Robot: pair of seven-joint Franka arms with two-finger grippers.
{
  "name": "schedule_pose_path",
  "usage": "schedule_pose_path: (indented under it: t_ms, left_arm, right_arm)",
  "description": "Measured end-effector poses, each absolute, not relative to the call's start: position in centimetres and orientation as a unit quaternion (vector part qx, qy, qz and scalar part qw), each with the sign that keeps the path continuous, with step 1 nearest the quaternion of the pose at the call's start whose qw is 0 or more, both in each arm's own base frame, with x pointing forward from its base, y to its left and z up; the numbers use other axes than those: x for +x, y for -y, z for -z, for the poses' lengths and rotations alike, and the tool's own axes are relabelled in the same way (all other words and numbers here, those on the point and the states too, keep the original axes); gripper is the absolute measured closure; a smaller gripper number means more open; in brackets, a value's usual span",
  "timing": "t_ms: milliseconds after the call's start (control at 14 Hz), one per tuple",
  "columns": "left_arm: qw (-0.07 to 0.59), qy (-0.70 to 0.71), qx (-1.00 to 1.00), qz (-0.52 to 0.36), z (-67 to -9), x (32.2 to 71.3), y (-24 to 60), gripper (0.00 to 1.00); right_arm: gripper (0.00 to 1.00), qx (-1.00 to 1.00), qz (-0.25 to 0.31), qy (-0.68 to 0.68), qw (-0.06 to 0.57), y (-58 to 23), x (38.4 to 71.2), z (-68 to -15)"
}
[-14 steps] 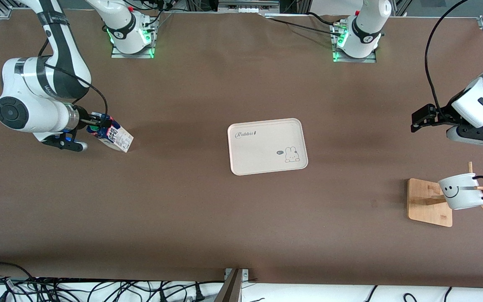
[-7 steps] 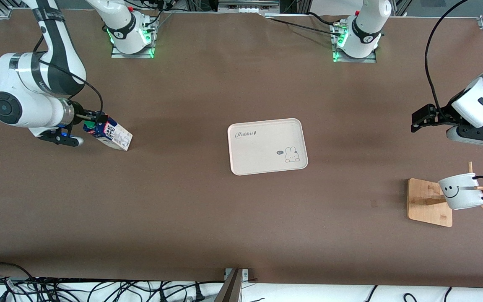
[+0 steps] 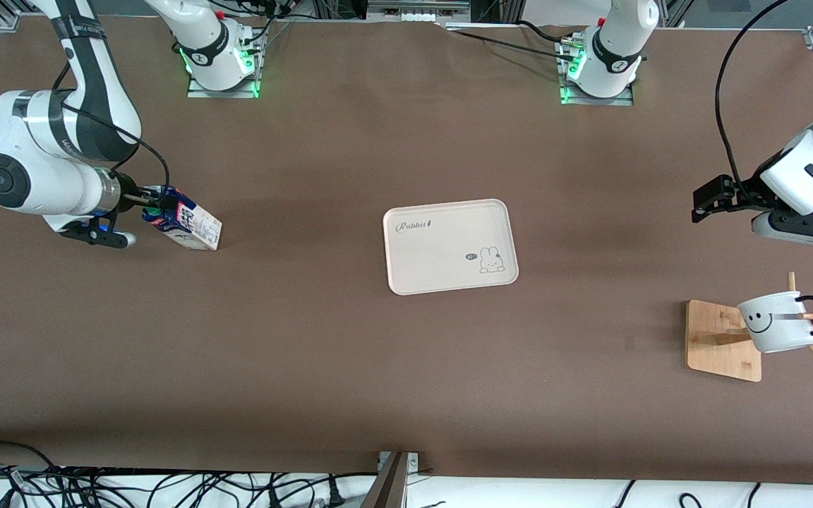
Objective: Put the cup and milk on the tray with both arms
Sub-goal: 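Lift the milk carton with the right gripper and carry it toward the tray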
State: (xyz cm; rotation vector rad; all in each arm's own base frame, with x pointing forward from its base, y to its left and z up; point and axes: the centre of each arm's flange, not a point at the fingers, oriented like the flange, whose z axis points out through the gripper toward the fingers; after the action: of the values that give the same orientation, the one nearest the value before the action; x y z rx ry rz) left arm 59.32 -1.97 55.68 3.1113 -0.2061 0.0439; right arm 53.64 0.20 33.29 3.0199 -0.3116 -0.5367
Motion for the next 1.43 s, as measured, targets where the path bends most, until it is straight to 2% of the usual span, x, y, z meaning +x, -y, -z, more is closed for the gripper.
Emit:
schedule_pose_path:
  t_ms: [215,287,502,573,645,932,1433]
  left_arm:
    - [0.012,0.066,0.998,-0.014,-55.7,59.3,2.0,0.0]
    - [0.012,0.066,0.998,-0.014,-55.7,59.3,2.0,0.0]
    - [0.012,0.066,0.998,-0.014,-55.7,59.3,2.0,0.0]
    - [0.012,0.066,0.998,-0.014,-55.7,59.3,2.0,0.0]
    - [0.012,0.066,0.998,-0.014,-55.7,59.3,2.0,0.0]
    - [0.012,0.066,0.998,-0.014,-55.7,59.3,1.9,0.0]
    - [0.012,0.065,0.998,-0.014,-55.7,59.3,1.8,0.0]
  right_arm:
    - [0.01,0.98,0.168,0.101,0.021,-0.7,54.1,-32.2]
    - [0.04,0.98,0.169,0.104,0.015,-0.8,54.2,-31.9]
    - [0.4,0.98,0.171,0.1,0.01,-1.6,54.2,-31.6]
    - [0.49,0.981,0.17,0.097,0.01,-1.9,54.2,-31.7]
    - [0.55,0.981,0.169,0.096,0.01,-2.1,54.2,-31.7]
    - [0.55,0.984,0.155,0.089,0.008,-2.8,55.0,-33.0]
    - [0.55,0.99,0.12,0.071,0.001,-5.0,57.7,-39.4]
